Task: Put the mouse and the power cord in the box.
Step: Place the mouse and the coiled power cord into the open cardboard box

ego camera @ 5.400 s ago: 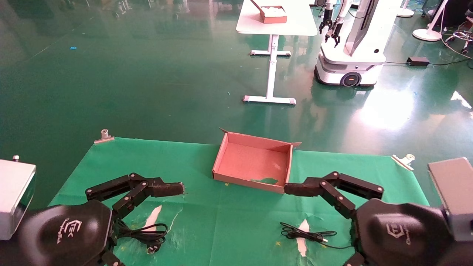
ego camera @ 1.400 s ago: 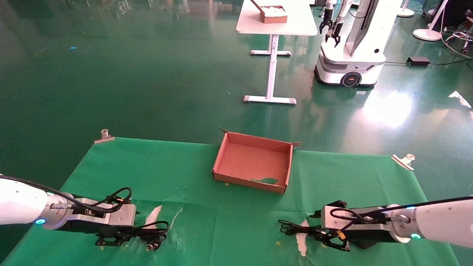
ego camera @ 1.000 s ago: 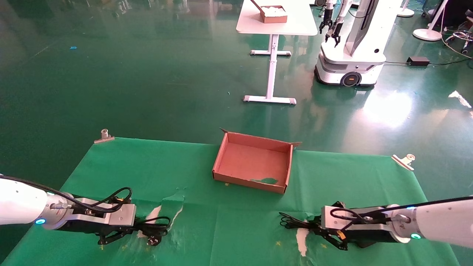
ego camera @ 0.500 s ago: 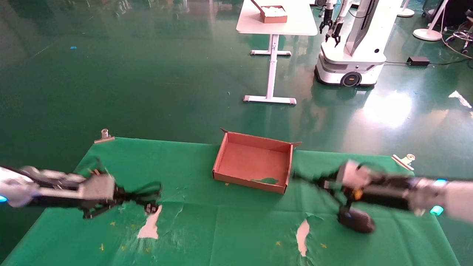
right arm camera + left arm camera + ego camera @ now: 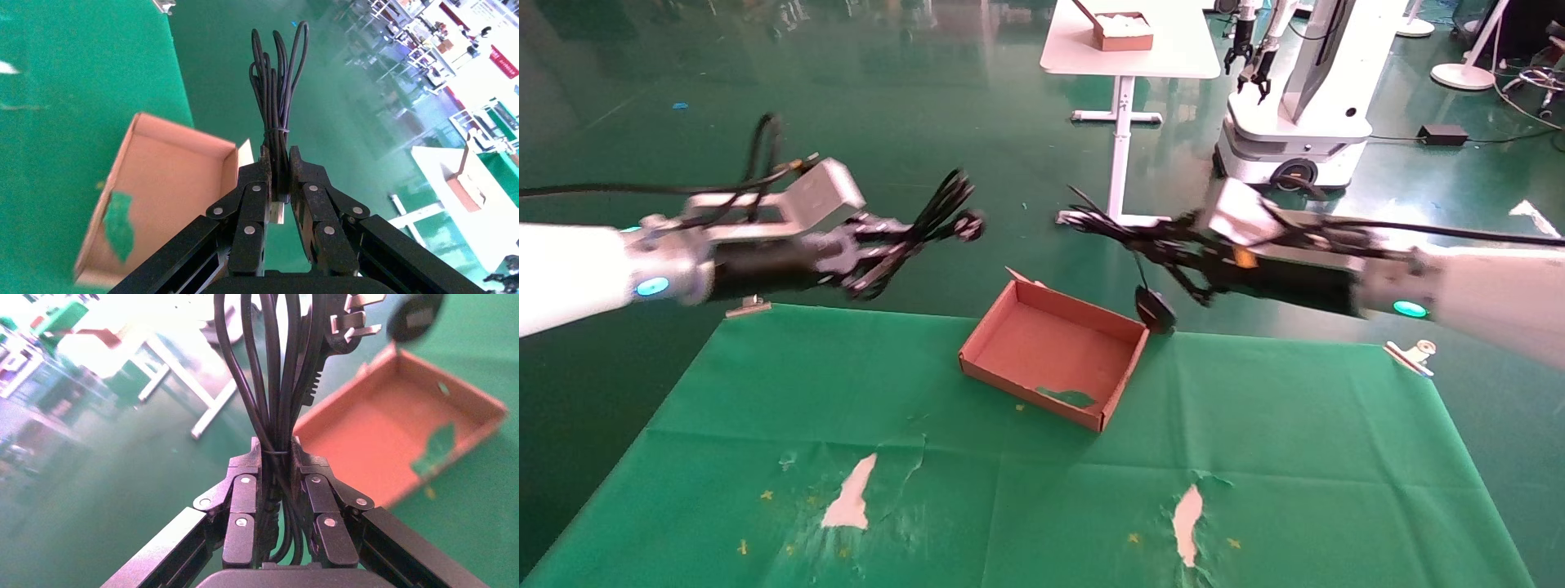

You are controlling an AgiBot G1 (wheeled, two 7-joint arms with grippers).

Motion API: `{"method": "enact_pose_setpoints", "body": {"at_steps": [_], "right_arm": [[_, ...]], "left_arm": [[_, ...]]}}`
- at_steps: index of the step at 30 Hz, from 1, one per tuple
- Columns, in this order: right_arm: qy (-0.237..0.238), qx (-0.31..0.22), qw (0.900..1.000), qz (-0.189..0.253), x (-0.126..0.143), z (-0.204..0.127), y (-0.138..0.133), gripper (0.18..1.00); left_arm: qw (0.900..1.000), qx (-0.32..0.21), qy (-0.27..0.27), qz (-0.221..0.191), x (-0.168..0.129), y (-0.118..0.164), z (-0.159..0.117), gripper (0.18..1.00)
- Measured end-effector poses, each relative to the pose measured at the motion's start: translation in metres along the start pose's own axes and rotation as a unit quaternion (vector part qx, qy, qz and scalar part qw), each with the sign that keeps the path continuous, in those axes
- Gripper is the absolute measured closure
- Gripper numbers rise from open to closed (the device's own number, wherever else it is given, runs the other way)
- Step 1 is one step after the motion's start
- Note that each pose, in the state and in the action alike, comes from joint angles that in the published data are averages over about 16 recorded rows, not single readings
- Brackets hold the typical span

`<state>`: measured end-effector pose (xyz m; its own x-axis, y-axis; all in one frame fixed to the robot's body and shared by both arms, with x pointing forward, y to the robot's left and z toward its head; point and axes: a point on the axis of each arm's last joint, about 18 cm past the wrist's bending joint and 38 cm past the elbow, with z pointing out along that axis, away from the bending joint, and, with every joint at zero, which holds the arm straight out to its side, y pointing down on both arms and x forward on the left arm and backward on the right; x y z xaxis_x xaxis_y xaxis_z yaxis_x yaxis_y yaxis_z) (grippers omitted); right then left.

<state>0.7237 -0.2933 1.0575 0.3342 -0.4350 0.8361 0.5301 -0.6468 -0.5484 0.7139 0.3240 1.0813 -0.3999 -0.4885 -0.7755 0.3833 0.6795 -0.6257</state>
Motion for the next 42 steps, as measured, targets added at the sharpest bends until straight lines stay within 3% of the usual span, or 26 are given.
{"method": "enact_pose_setpoints", "body": {"at_steps": [6,12,19,24,34,42], "right_arm": [[0.022,-0.024,0.999,0.006,-0.012,0.046,-0.01,0.95],[0.019,-0.049,0.998,0.028,-0.046,0.075,0.001,0.95],[-0.022,-0.048,0.997,0.06,-0.094,0.088,0.014,0.95],[-0.043,-0.041,0.995,0.075,-0.112,0.09,0.015,0.949],[-0.021,-0.035,0.995,0.089,-0.101,0.089,0.012,0.922],[0.037,-0.054,0.996,0.059,-0.054,0.072,0.017,0.837]], "left_arm": [[0.9985,-0.007,-0.054,-0.007,-0.014,-0.009,0.017,0.92],[0.9945,-0.041,-0.096,0.008,-0.022,0.004,0.025,0.92],[0.9883,-0.087,-0.109,0.06,-0.02,0.023,0.029,0.92],[0.9823,-0.112,-0.093,0.118,-0.015,0.032,0.031,0.921],[0.9691,-0.132,-0.052,0.202,0.005,0.032,0.048,0.921],[0.9655,-0.112,-0.003,0.235,0.047,0.018,0.086,0.921]]}}
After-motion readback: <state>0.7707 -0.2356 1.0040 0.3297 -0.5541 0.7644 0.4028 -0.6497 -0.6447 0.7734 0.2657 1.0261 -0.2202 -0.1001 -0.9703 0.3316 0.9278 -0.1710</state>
